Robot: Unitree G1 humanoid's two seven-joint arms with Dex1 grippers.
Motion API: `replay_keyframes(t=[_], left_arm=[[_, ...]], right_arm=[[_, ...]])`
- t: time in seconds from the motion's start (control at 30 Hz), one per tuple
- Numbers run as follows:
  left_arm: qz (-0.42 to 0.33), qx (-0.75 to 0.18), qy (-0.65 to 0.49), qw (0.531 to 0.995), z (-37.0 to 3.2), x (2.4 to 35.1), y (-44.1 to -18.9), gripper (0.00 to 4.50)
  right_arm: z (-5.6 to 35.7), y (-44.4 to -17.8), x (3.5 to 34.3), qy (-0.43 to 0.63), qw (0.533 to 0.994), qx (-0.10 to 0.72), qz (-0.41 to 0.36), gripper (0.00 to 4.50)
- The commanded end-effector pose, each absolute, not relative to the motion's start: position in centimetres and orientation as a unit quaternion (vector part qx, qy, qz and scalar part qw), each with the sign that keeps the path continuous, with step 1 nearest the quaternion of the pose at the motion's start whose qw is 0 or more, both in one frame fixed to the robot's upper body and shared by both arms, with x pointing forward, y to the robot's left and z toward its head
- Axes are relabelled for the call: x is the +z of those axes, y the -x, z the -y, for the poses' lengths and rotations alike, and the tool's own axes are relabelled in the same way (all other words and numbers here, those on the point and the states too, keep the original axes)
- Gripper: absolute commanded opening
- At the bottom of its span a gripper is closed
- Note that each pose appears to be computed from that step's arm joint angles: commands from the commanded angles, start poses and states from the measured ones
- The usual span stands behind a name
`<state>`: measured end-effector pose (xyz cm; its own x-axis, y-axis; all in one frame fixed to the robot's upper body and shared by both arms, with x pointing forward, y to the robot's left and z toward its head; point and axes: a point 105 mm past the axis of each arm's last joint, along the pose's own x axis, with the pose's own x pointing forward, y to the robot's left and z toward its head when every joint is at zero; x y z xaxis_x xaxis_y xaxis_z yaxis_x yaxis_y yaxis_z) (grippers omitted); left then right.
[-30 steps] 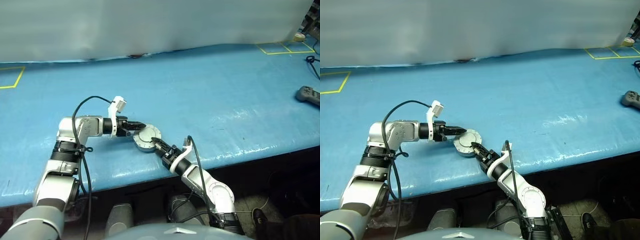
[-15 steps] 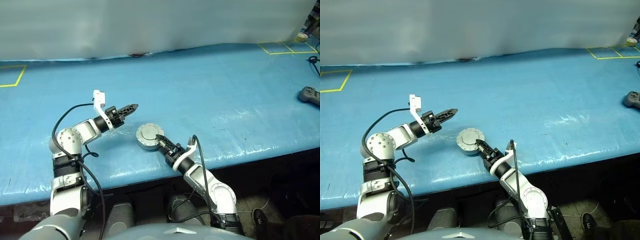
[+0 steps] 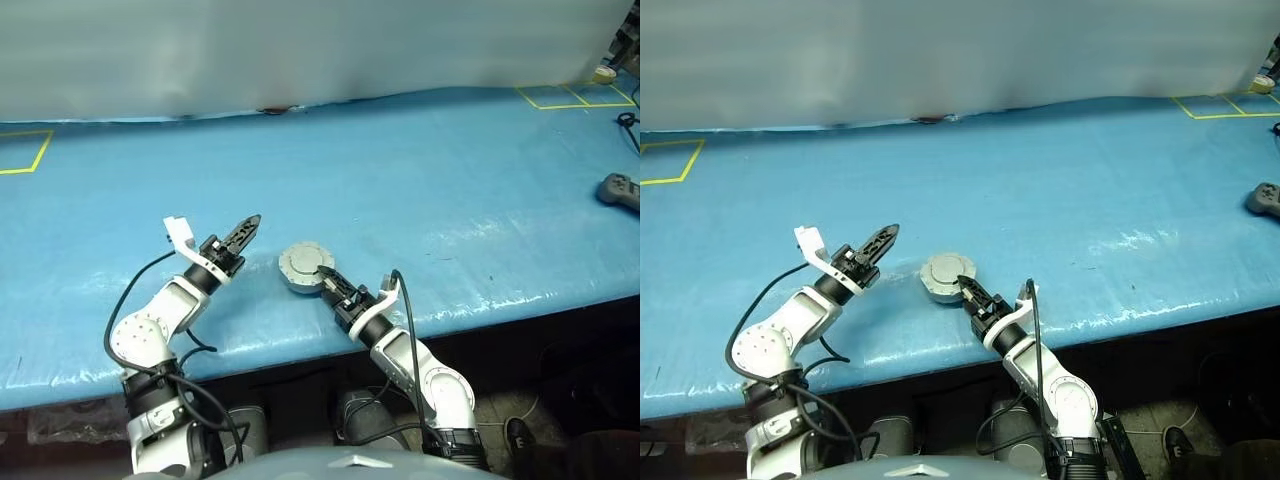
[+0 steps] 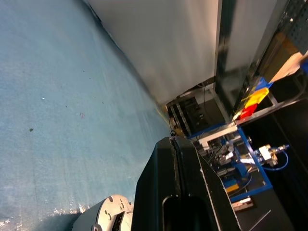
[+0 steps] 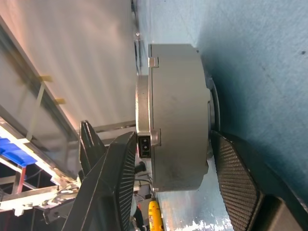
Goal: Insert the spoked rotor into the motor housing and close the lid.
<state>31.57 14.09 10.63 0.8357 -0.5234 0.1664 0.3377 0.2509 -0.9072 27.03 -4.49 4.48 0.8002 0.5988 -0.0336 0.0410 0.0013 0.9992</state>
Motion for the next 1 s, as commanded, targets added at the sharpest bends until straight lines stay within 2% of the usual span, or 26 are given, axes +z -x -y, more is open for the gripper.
replay_keyframes(t=[0.03, 0.43, 0.53, 0.9, 0.93, 1.0], left_arm=[[-0.050, -0.270, 0.569, 0.776, -14.2, 11.6, -30.7, 0.00], [-0.079, -0.243, 0.632, 0.732, -12.6, 9.1, -28.4, 0.00], [-0.081, -0.245, 0.650, 0.715, -12.1, 9.0, -27.9, 0.60], [-0.069, -0.265, 0.710, 0.648, -10.6, 9.5, -26.3, 4.27], [-0.071, -0.267, 0.712, 0.645, -10.4, 9.5, -26.2, 4.50], [-0.076, -0.269, 0.716, 0.639, -10.2, 9.3, -26.1, 4.50]], right_arm=[[3.3, -28.0, 9.9, -0.721, 0.618, 0.275, -0.150, 2.09], [3.3, -29.0, 12.3, -0.712, 0.621, 0.305, -0.119, 2.09], [3.3, -29.2, 13.1, -0.710, 0.620, 0.316, -0.110, 2.09], [2.6, -29.1, 14.7, -0.694, 0.621, 0.347, -0.111, 2.09], [2.4, -29.0, 14.8, -0.691, 0.621, 0.351, -0.116, 2.09], [1.9, -28.7, 14.8, -0.686, 0.621, 0.358, -0.125, 2.09]])
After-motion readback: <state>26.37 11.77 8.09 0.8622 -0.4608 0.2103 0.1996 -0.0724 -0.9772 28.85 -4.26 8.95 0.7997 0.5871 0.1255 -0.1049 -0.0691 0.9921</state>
